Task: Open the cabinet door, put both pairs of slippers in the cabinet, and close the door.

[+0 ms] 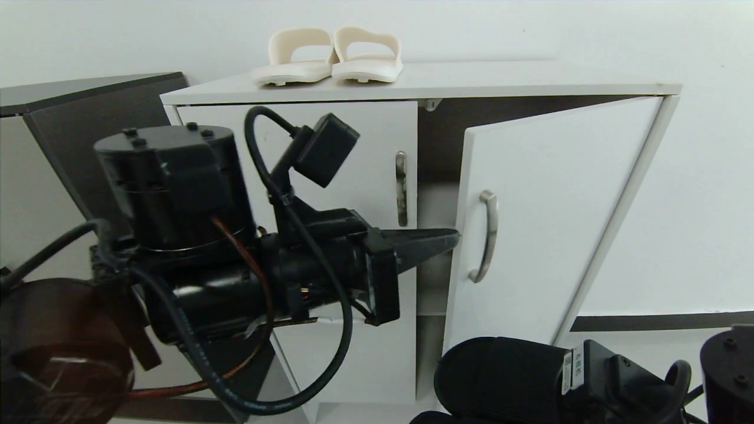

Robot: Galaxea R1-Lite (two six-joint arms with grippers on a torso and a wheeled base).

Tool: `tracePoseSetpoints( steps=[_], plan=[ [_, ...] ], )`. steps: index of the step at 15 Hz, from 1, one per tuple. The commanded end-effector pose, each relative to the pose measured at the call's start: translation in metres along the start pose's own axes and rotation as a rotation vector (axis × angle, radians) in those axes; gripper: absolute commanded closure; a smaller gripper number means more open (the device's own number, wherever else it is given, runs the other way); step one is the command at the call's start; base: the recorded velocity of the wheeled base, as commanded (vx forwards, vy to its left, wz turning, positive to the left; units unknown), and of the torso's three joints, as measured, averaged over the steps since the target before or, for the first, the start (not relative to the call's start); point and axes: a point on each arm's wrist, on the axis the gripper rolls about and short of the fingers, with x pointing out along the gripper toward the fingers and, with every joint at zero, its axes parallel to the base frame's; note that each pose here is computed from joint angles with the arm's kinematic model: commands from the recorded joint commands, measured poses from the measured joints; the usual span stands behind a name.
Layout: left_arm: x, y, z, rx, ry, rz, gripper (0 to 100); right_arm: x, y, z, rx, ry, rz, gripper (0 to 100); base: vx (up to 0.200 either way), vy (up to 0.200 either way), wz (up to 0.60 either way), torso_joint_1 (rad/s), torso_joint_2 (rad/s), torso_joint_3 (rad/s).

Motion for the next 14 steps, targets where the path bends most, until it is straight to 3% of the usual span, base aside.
tracePoseSetpoints(
  steps=[1,3,6,9,14],
  plan=[
    [-0.028,0.005,0.017,-0.047,-0.073,0.050,100,0.000,0.001,0.000,-0.002,0.000,0.004,100,0.000,0.000,0.00,0.000,0.00,0.000],
    [-0.013,0.025,0.023,-0.083,-0.083,0.083,100,0.003,0.001,0.000,-0.003,0.009,0.002,100,0.000,0.000,0.00,0.000,0.00,0.000],
    [0.025,0.052,0.015,-0.079,-0.088,0.082,100,0.007,0.001,-0.001,-0.001,0.023,0.002,100,0.000,0.000,0.00,0.000,0.00,0.000],
    [0.049,0.064,0.006,-0.082,-0.079,0.073,100,0.006,0.004,-0.003,-0.002,0.083,-0.004,100,0.000,0.000,0.00,0.000,0.00,0.000],
    [0.059,0.064,-0.002,-0.074,-0.079,0.057,100,0.005,0.013,0.003,0.030,0.114,0.019,100,0.000,0.000,0.00,0.000,0.00,0.000]
  ],
)
